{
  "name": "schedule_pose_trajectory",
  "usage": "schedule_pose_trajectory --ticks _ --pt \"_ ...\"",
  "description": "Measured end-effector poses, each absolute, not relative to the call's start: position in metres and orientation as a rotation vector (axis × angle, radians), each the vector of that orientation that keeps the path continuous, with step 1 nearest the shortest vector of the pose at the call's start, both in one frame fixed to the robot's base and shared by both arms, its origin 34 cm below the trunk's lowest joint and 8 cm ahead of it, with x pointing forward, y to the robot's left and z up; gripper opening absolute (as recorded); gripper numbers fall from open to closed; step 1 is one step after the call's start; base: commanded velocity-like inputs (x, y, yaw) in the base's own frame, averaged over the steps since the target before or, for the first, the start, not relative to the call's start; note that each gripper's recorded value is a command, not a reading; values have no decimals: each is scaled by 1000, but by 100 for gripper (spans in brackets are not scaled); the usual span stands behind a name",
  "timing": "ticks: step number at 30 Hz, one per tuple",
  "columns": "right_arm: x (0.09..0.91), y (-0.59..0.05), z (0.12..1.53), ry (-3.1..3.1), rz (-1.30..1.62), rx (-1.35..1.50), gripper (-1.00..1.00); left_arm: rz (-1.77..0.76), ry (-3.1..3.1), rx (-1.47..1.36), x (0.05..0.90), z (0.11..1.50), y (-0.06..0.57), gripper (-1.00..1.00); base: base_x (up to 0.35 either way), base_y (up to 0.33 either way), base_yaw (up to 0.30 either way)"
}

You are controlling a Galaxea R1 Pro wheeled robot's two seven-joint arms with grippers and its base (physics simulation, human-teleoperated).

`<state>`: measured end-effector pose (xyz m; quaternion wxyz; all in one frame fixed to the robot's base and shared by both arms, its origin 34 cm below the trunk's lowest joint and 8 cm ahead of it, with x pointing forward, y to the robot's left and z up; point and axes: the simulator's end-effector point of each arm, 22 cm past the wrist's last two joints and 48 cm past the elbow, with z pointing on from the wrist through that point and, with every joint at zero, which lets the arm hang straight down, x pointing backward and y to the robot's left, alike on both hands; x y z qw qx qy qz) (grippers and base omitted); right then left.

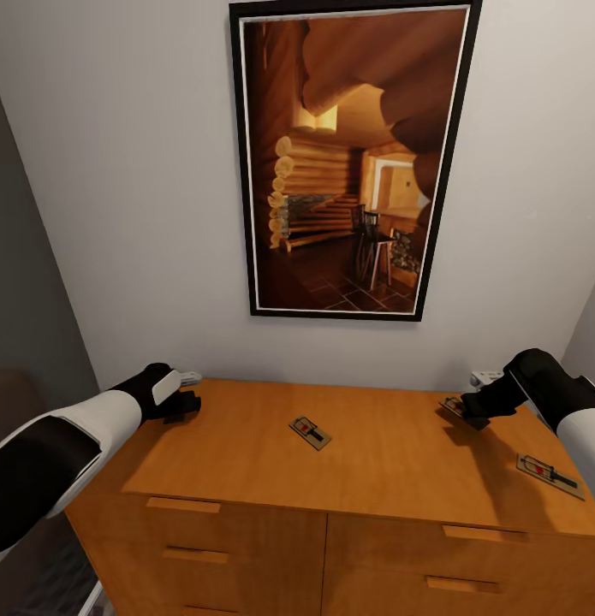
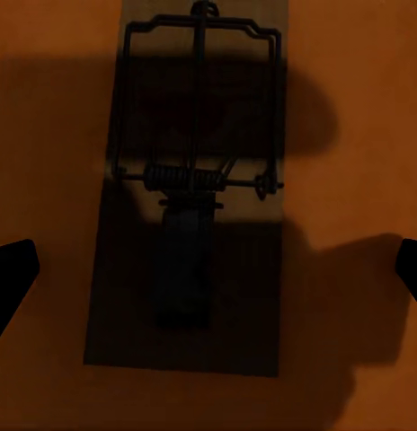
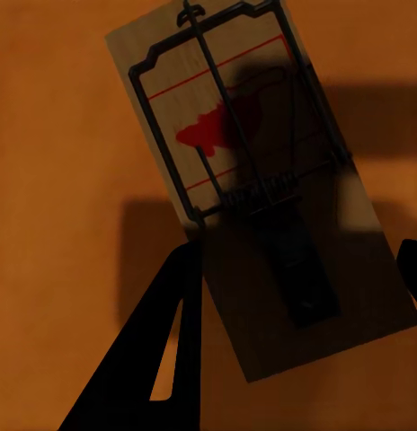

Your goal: Take the four mousetraps from the cabinet in the bathroom and place them on the bathroom floor. Make sure all four end up on the same floor surface, and ensure that at least two of them are either under or directly next to the same bathroom sink.

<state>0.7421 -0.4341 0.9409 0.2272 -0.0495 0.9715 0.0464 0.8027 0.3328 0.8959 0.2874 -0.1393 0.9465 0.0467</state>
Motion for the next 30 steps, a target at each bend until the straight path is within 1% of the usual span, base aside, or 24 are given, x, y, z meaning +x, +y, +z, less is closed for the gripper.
schedule_pose_trajectory --ticks 8,9,18,30 --pt "742 -434 941 2677 128 -137 -100 123 2528 -374 803 896 333 100 0 0 0" --pt "742 -434 941 2677 128 -137 -100 123 2528 -374 803 896 333 -100 0 0 0" --pt "742 -434 941 2677 130 -137 -100 118 2510 -294 808 896 317 -100 0 0 0" --pt "739 -435 936 2692 135 -126 -100 96 2507 -300 809 895 312 -100 0 0 0"
